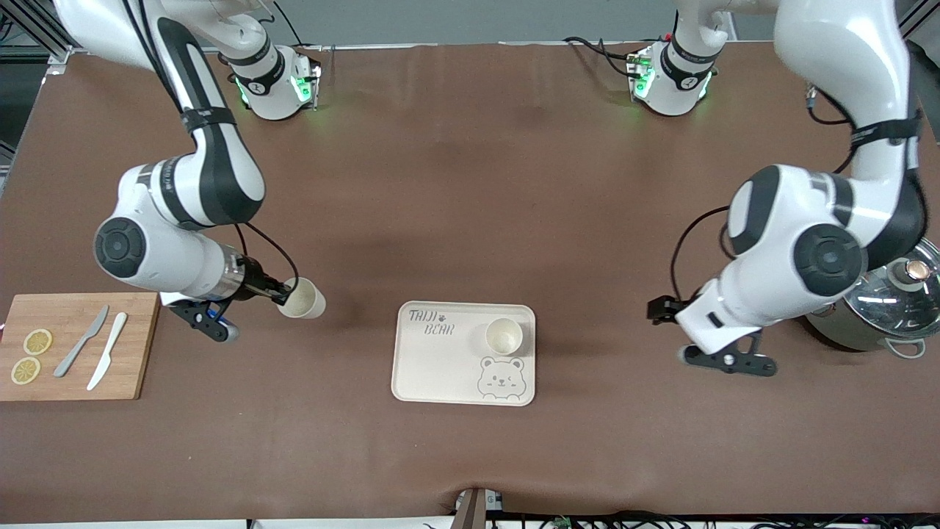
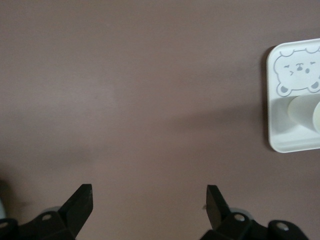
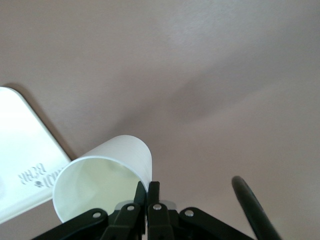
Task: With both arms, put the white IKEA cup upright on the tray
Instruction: 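Withdraw the left gripper while the right gripper carries its cup to the tray, then set the cup beside the first cup and open the right gripper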
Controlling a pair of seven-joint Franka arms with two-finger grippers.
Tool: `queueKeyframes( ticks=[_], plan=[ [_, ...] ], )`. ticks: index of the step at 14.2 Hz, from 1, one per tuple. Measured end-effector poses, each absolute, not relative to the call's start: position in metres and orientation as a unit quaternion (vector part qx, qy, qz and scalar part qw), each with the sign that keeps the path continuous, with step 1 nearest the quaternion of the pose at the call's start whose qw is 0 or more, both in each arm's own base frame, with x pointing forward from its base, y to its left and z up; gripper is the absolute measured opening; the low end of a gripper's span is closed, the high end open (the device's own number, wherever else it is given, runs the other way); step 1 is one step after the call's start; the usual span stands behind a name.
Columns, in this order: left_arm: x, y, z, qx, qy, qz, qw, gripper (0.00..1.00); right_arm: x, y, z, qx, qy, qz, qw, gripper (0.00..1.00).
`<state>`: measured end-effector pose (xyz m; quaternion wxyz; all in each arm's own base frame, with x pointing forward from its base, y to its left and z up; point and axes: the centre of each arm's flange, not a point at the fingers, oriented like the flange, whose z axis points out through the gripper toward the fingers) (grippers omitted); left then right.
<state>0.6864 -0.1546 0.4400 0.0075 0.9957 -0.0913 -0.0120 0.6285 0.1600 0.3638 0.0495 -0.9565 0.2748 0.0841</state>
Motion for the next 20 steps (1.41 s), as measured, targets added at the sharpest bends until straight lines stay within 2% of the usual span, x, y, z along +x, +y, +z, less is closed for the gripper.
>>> queueKeyframes(
  ticks=[6, 15, 20],
  plan=[
    [0.660, -0.111, 0.461, 0.996, -0.082, -0.018, 0.003, 1.00, 0.639, 0.230, 0.361, -0.941, 0.326, 0.075, 0.044, 0.03],
    [0.577, -0.093, 0.537, 0.997, -0.076, 0.020, -0.006, 1.00, 0.642, 0.320, 0.333, -0.915, 0.392, 0.079, 0.048, 0.03],
    [0.552, -0.088, 0.552, 0.997, -0.074, 0.028, -0.010, 1.00, 0.640, 0.346, 0.312, -0.910, 0.404, 0.059, 0.064, 0.03]
  ],
)
